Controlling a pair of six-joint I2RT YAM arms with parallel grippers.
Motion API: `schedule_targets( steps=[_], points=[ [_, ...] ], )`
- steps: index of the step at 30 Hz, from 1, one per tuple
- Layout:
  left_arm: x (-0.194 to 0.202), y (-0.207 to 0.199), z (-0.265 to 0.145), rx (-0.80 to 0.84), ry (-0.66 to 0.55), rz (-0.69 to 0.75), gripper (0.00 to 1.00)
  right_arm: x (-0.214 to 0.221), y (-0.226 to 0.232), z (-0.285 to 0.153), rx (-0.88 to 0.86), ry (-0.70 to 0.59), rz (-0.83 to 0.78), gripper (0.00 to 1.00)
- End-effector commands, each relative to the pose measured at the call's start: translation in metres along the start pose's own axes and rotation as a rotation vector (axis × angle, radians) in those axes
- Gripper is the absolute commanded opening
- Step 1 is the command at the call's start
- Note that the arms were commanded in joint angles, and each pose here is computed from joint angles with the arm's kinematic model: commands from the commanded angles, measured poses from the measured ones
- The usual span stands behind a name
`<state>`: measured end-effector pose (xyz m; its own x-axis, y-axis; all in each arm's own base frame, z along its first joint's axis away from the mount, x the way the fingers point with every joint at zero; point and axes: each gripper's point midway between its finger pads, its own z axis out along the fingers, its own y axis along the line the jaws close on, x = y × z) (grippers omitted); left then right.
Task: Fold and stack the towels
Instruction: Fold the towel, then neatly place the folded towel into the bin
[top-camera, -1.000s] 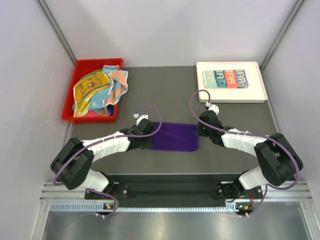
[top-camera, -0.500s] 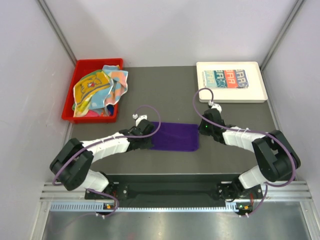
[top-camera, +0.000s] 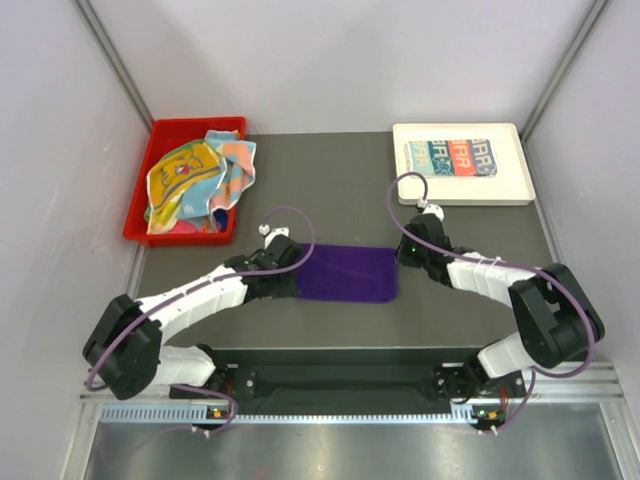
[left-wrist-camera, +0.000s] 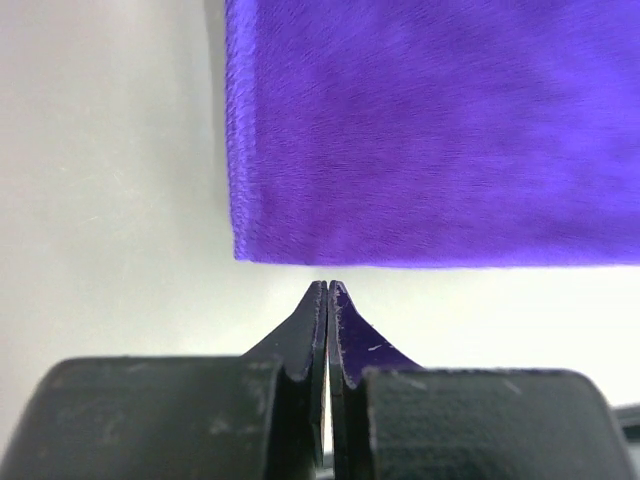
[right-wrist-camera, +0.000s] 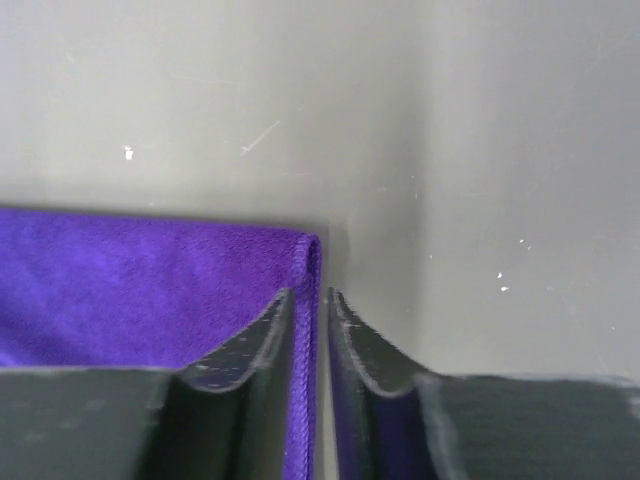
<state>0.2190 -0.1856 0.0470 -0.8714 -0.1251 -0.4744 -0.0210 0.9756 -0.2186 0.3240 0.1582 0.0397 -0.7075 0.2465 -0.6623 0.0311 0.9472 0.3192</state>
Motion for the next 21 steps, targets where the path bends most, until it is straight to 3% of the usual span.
schedule_targets(
  steps=[1, 6, 10, 16, 21],
  points=[
    [-0.032, -0.022, -0.035, 0.085, -0.074, 0.007, 0.00, -0.035, 0.014, -0.015, -0.050, -0.092, 0.002, 0.22],
    [-0.068, -0.060, -0.045, 0.183, -0.144, 0.012, 0.11, -0.040, 0.019, -0.030, -0.077, -0.106, 0.013, 0.38],
    [-0.081, -0.080, -0.016, 0.190, -0.147, 0.021, 0.17, -0.029, 0.023, -0.039, -0.121, -0.087, 0.044, 0.45],
    [-0.063, -0.066, 0.023, 0.101, -0.097, -0.023, 0.17, -0.001, 0.017, -0.037, -0.122, -0.026, 0.045, 0.48],
    [-0.020, -0.024, 0.051, -0.036, -0.025, -0.056, 0.17, 0.020, 0.013, -0.032, -0.130, 0.013, 0.053, 0.53]
  ],
)
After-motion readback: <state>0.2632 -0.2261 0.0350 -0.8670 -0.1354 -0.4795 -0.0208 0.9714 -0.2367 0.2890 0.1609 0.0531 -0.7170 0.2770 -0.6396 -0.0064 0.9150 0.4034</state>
